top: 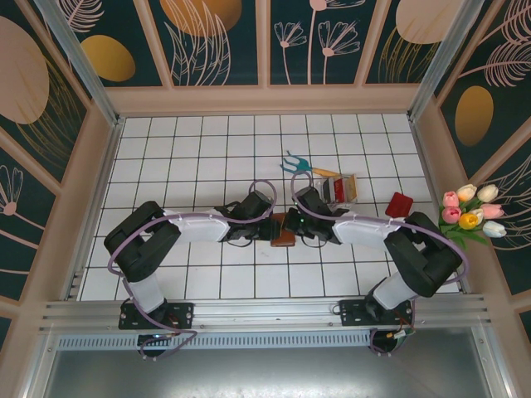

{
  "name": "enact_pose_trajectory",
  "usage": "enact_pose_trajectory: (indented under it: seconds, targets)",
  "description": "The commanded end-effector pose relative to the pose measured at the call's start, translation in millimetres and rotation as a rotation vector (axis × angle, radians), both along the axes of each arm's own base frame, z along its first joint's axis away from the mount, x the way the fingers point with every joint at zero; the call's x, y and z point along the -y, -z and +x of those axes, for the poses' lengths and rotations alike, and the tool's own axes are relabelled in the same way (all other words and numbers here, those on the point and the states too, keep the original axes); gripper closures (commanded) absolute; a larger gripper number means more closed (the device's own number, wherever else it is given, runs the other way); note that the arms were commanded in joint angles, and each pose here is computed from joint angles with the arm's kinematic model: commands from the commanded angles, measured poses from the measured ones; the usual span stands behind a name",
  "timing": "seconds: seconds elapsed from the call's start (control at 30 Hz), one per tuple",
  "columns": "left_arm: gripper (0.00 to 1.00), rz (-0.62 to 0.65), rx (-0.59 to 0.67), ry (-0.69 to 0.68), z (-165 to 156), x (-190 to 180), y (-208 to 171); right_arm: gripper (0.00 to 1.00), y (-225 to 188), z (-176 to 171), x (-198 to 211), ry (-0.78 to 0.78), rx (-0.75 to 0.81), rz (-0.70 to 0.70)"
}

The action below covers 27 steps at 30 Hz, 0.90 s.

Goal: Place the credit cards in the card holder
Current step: Close the button on the card holder.

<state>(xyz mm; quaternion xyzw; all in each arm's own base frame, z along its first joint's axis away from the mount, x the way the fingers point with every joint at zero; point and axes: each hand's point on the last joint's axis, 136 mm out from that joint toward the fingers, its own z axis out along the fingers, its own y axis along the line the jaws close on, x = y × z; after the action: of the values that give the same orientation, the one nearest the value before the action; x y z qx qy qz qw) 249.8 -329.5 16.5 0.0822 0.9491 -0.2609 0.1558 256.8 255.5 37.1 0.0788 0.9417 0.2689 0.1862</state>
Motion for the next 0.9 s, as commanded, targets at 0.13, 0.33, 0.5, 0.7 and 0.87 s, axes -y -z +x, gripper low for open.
enact_pose_trajectory:
  seconds: [0.13, 0.33, 0.5, 0.7, 0.87]
  targets:
    - [0.66, 0.18, -0.1, -0.024, -26.9, -36.7, 53.9, 0.99, 49.2, -54.0, 25.7, -0.073, -0.052, -0.175]
    - [0.69, 0.165, -0.089, -0.057, -26.4, -39.2, 50.2, 1.0, 71.7, -77.4, 35.7, -0.135, -0.003, -0.219]
    - [0.71, 0.154, -0.087, -0.079, -25.2, -40.0, 49.1, 1.0, 88.8, -83.3, 48.6, -0.155, 0.005, -0.337]
    - [0.72, 0.138, -0.071, -0.09, -22.0, -38.4, 42.6, 1.0, 93.5, -83.1, 57.7, -0.135, 0.043, -0.472]
    - [0.68, 0.099, 0.028, -0.151, -9.0, -44.0, 11.5, 0.94, 15.2, -38.7, 27.2, -0.042, 0.214, -0.346]
